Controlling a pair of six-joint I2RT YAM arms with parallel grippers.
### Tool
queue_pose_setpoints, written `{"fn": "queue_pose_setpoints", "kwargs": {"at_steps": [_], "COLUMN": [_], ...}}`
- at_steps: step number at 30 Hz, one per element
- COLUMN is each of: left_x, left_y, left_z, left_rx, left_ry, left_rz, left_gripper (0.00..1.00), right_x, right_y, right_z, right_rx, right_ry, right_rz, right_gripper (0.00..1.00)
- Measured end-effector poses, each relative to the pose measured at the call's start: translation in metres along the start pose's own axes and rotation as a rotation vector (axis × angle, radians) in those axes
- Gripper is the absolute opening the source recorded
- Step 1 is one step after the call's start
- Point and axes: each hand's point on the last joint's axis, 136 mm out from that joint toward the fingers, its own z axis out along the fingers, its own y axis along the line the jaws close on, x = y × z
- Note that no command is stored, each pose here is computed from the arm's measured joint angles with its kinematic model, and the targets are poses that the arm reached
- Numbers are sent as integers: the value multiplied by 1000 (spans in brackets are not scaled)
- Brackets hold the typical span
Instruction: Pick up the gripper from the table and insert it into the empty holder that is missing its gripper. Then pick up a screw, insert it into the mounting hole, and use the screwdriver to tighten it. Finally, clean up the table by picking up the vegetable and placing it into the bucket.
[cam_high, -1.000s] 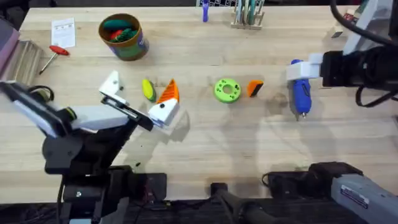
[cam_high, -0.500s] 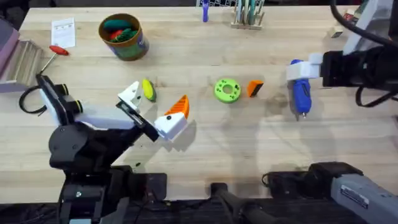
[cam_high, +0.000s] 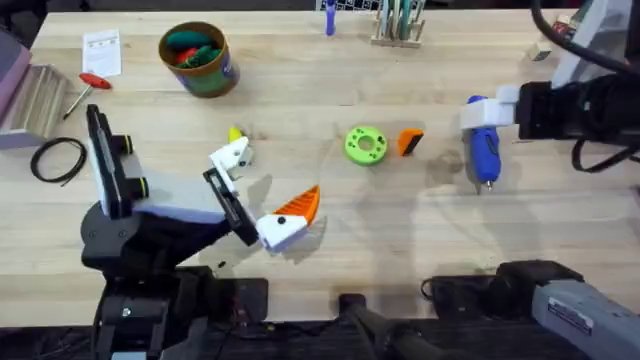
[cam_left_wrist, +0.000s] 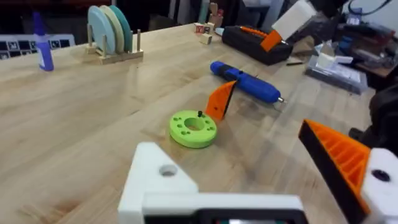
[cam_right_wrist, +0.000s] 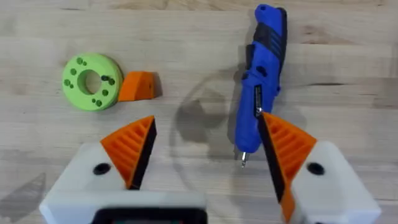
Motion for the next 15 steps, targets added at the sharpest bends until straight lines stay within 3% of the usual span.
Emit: {"fn": "queue_pose_setpoints", "kwargs": {"at_steps": [8,15], "left_x": [1,1], "left_y": [-4,-5], "left_z": [0,0], "left_rx": [23,28], "left_ry": [3,3], "left_rz": [128,171], "left_gripper": [985,985], "right_x": [0,0], "right_y": [0,0], "right_z": [0,0], "right_rx": [0,0], "right_ry": [0,0], "right_rz": [0,0], "right_gripper": [984,984]}}
